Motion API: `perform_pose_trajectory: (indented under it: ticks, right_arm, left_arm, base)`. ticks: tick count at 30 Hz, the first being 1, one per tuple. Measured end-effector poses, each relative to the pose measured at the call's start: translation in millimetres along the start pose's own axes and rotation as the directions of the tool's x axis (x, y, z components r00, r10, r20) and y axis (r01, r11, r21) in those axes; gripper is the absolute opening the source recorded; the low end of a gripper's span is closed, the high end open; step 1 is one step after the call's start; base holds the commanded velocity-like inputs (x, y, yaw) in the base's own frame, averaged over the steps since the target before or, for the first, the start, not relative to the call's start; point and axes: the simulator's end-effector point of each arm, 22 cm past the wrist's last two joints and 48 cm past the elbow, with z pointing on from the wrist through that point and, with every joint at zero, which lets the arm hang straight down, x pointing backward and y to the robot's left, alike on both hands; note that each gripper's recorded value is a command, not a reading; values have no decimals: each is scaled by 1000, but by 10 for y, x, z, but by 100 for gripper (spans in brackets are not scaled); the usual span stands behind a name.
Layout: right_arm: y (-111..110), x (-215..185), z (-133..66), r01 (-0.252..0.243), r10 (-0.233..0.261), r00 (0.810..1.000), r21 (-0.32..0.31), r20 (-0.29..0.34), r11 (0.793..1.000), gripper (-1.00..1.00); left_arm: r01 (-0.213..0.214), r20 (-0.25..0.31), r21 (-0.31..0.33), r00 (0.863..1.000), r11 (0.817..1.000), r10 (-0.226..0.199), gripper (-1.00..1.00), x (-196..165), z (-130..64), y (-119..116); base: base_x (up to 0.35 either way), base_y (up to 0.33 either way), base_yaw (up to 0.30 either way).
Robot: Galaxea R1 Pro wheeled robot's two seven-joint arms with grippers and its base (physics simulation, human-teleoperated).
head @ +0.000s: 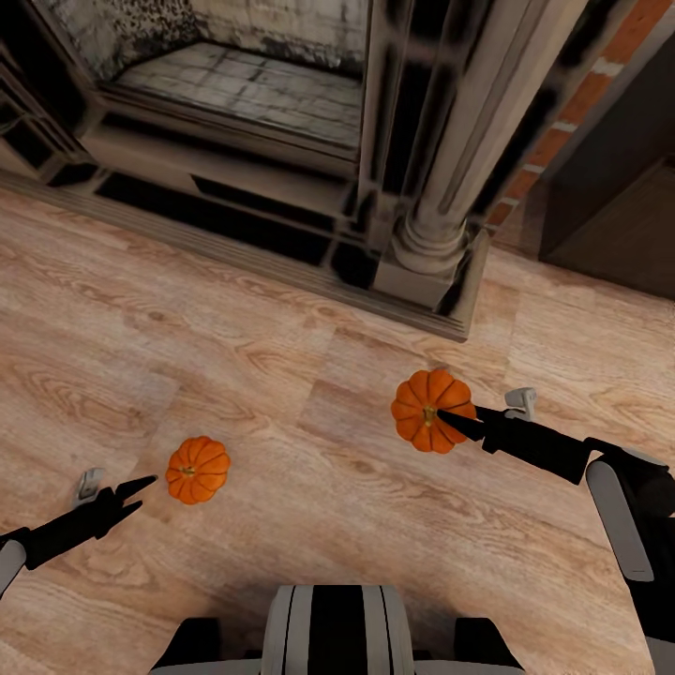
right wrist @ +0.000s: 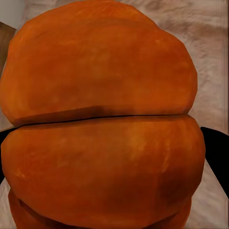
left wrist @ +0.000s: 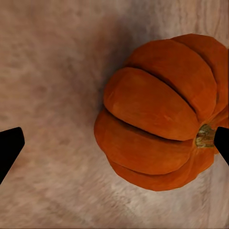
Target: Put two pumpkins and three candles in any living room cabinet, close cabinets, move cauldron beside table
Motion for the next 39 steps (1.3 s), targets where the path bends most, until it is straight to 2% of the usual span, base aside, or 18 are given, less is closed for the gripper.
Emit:
perform_pose_trajectory:
  ticks: [5,8,12,21,39]
  right_arm:
    - [11,0,1,-1,1,1000,-5,0,1000,-100]
    - [113,-3,-1,-4,5,1000,-51,2,999,-100]
    - [154,-4,-5,-1,2,1000,-70,2,998,-100]
    - [167,-3,-7,0,1,1000,-76,2,997,-100]
    - [172,0,-13,-1,1,1000,-80,1,997,-100]
  left_arm:
    - [-5,-2,0,1000,1000,5,100,8,7,-3]
    - [-25,0,2,1000,1000,25,100,32,44,-13]
    - [-45,6,0,999,999,45,100,38,61,-11]
    - [-81,-18,-9,997,997,81,100,110,98,1]
    - [-87,-21,-7,996,996,87,100,119,105,-5]
  base:
    - [0,0,-20]
    - [0,0,-4]
    - [0,0,-1]
    - [0,0,0]
    - [0,0,-50]
